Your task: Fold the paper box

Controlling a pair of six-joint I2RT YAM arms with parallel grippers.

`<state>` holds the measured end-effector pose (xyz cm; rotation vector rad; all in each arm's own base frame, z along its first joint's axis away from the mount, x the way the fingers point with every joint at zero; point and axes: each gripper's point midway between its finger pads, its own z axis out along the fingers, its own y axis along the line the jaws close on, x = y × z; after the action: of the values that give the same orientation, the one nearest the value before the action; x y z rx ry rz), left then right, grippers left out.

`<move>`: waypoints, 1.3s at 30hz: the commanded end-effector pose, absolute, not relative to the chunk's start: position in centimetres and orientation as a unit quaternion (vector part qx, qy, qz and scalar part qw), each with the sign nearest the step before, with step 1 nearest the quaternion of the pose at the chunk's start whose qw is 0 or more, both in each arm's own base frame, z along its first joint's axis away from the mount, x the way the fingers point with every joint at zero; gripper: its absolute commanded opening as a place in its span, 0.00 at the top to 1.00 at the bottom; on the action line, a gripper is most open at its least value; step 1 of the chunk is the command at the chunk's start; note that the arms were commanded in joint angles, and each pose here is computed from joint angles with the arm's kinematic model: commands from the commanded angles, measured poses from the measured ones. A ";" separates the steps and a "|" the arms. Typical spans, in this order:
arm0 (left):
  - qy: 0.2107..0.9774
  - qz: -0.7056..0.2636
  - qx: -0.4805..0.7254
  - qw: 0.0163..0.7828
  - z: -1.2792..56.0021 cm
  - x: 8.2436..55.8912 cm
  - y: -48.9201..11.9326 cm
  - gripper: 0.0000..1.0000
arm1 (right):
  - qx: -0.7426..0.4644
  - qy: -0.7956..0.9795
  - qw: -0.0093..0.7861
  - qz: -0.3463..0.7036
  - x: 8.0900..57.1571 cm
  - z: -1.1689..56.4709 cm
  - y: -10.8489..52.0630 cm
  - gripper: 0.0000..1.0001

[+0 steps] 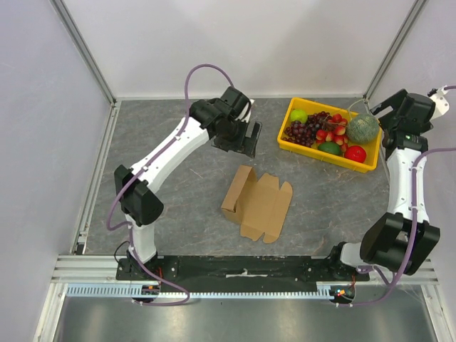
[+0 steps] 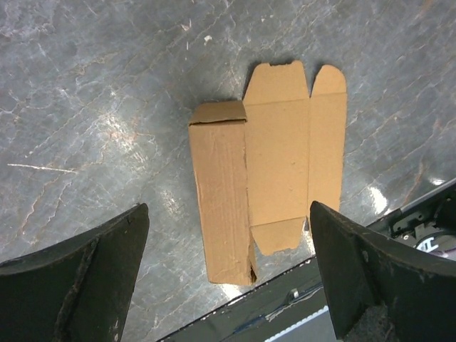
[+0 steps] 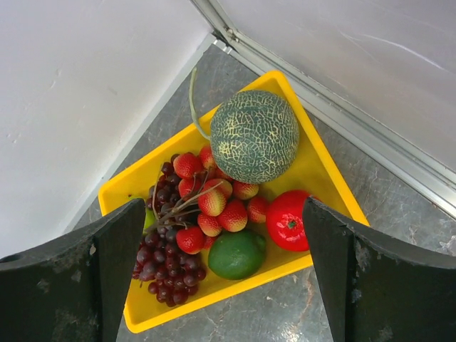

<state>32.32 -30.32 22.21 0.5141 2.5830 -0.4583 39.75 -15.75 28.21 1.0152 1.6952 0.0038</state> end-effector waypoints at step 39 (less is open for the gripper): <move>0.921 0.078 0.336 0.184 13.9 29.2 -31.7 0.01 | 0.426 0.758 0.494 0.010 42.4 20.7 -16.0 0.02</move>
<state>29.17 -31.97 13.81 0.8860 2.6312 0.1573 42.16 -15.87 20.04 1.0492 1.8701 0.0145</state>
